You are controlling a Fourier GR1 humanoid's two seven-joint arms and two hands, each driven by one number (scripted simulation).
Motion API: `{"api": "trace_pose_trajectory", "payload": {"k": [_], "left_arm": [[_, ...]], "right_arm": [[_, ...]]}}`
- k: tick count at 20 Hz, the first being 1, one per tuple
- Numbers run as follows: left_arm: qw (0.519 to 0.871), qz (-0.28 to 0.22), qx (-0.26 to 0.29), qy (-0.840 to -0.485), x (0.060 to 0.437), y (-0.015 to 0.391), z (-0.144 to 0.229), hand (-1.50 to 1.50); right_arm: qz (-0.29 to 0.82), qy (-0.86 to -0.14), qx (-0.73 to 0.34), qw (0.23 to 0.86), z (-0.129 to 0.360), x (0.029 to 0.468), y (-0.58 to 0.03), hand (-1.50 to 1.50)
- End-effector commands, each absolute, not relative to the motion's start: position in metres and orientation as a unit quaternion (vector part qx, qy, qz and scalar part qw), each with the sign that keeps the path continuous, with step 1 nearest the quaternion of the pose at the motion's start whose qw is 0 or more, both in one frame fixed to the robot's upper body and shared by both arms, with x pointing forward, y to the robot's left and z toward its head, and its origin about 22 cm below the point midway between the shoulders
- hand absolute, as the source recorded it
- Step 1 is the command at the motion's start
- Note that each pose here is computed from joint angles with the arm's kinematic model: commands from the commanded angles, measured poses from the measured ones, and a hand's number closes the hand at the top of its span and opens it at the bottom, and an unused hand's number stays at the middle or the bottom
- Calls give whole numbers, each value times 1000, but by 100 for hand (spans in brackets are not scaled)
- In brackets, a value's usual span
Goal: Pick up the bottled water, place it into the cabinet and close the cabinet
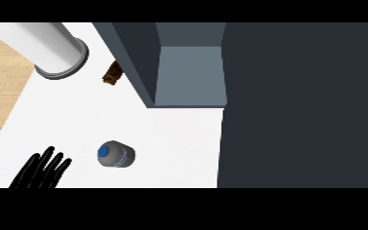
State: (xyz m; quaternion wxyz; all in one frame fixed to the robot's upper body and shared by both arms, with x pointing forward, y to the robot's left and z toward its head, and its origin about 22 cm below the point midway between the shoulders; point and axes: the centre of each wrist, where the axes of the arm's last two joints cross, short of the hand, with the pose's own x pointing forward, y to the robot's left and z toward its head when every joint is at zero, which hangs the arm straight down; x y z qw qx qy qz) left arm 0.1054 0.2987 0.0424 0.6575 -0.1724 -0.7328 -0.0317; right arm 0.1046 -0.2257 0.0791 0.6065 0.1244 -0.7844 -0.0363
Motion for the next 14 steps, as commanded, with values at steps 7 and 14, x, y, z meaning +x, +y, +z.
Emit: {"api": "trace_pose_trajectory", "payload": {"k": [7,14], "left_arm": [[670,-55,-138,-728,152,324,14,-150],[680,-57,-136,-719,184,315,-17,-150]], "right_arm": [[-29,-783,129,607,74,90,-225,-150],[-24,-788,131,601,75,93,-231,-150]]}}
